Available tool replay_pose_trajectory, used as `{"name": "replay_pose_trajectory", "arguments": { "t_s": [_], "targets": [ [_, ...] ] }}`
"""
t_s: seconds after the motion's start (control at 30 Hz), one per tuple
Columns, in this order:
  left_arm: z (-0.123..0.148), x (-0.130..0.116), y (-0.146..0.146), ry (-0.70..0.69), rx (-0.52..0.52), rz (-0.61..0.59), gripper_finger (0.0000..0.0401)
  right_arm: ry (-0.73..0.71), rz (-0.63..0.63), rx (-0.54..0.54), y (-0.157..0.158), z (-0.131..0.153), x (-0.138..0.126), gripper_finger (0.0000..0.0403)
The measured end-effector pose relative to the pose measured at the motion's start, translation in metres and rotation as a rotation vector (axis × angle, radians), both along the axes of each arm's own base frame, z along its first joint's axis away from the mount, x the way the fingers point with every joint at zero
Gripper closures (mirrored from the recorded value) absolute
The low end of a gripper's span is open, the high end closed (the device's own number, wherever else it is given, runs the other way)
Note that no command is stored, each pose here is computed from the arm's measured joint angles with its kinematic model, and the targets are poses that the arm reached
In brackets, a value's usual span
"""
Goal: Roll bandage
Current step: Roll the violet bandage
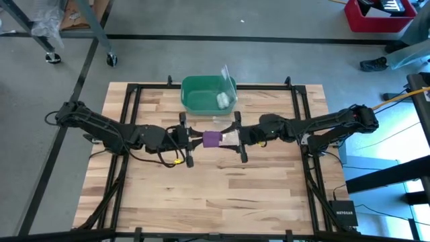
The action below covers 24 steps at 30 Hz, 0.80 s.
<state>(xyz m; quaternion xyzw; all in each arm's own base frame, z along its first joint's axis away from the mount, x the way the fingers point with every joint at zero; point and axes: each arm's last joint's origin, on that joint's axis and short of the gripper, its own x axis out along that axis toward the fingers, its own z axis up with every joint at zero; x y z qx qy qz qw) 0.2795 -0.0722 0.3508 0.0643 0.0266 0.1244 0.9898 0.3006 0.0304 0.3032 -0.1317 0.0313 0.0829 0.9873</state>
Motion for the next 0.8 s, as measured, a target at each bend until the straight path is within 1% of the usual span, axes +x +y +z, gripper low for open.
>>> {"name": "replay_pose_trajectory", "arguments": {
  "t_s": [0.07,0.13,0.2,0.3,0.33,0.37,0.5,0.63,0.7,0.8],
  "targets": [
    [0.0,0.0,0.0,0.0,0.001,-0.002,0.0386,-0.004,-0.009,-0.028,0.002,0.0,0.0,0.0219],
    [0.0,0.0,0.0,0.0,0.001,-0.001,0.0386,-0.005,-0.038,-0.04,0.002,0.0,0.0,0.0253],
    [0.0,0.0,0.0,0.0,0.0,0.0,0.0386,-0.012,-0.054,-0.042,0.001,0.0,0.0,0.0295],
    [0.001,0.0,-0.001,-0.016,-0.002,-0.003,0.0386,-0.003,-0.055,-0.046,0.001,-0.002,0.002,0.037],
    [0.003,0.0,-0.001,-0.028,-0.003,-0.005,0.0386,-0.001,-0.055,-0.047,0.002,-0.004,0.004,0.0385],
    [0.004,0.0,-0.003,-0.04,0.003,-0.01,0.0386,0.001,-0.055,-0.047,0.002,-0.005,0.005,0.0391],
    [0.01,-0.003,-0.01,-0.096,0.028,-0.035,0.0386,0.043,-0.056,-0.018,0.002,-0.015,0.011,0.0383],
    [0.016,-0.005,-0.016,-0.138,0.072,-0.053,0.0386,0.081,-0.05,-0.019,0.003,-0.024,0.015,0.0398],
    [0.017,-0.006,-0.019,-0.145,0.093,-0.057,0.0386,0.093,-0.046,0.005,0.003,-0.025,0.016,0.0393],
    [0.019,-0.007,-0.021,-0.157,0.106,-0.06,0.0386,0.128,-0.044,0.012,0.003,-0.029,0.016,0.0389]
  ]
}}
